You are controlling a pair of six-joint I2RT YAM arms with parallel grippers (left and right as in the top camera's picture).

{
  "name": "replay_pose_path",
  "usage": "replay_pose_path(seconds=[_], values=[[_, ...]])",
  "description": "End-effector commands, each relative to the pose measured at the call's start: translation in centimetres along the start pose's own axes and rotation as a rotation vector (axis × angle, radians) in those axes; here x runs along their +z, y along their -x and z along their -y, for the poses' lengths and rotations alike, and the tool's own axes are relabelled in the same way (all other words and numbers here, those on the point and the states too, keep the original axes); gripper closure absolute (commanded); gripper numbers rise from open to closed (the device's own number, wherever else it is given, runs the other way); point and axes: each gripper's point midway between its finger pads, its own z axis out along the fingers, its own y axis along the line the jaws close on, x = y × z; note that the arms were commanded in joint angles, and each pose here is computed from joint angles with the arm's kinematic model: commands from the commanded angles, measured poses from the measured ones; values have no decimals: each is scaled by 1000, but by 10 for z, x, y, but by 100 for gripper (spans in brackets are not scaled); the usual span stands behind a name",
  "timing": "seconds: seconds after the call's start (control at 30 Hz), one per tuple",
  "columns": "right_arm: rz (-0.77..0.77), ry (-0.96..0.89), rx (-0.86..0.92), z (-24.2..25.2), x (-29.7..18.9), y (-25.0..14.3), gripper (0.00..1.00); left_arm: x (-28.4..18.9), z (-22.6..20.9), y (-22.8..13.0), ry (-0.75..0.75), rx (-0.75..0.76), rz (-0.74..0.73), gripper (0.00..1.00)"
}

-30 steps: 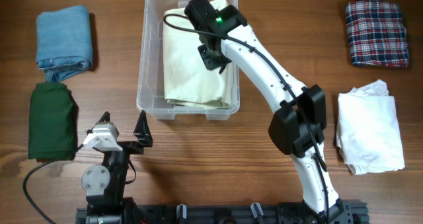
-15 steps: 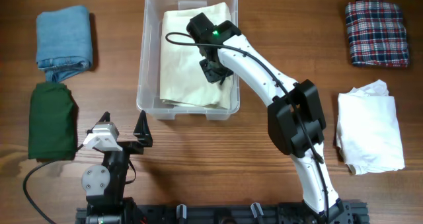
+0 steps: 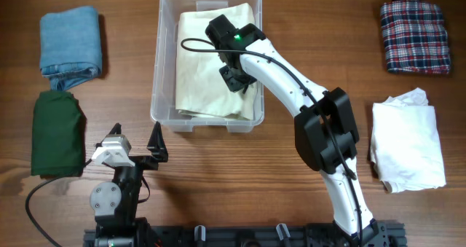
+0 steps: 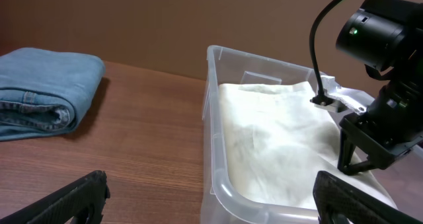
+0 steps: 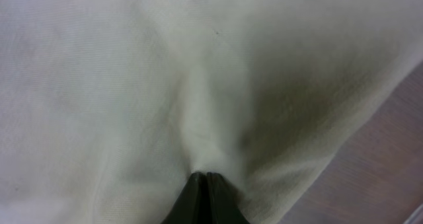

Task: Pack container

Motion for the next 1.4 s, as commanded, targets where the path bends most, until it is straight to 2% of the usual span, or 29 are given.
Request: replay_pose_path(seconds=[0.0, 0.07, 0.23, 0.37, 0.53, 0.73, 1.03, 1.37], values=[[-18, -1, 34, 2, -8, -7, 96, 0, -3, -3, 11, 7, -5, 0], [9, 4, 52, 5, -29, -6, 95, 0, -3, -3, 11, 7, -5, 0], [-8, 133, 57, -9, -68, -23, 78, 0, -3, -3, 11, 7, -5, 0], [-79, 155, 50, -14, -72, -42, 77, 0, -3, -3, 11, 7, -5, 0], [-130, 177, 43, -20, -71, -54, 79, 0, -3, -3, 11, 7, -5, 0], [-114, 180, 15, -33, -58, -52, 95, 0, -3, -3, 11, 7, -5, 0], [-93, 114, 9, -30, -10, -56, 96, 0, -3, -3, 11, 7, -5, 0], [-38, 58, 9, -24, 12, -50, 96, 0, -3, -3, 11, 7, -5, 0]])
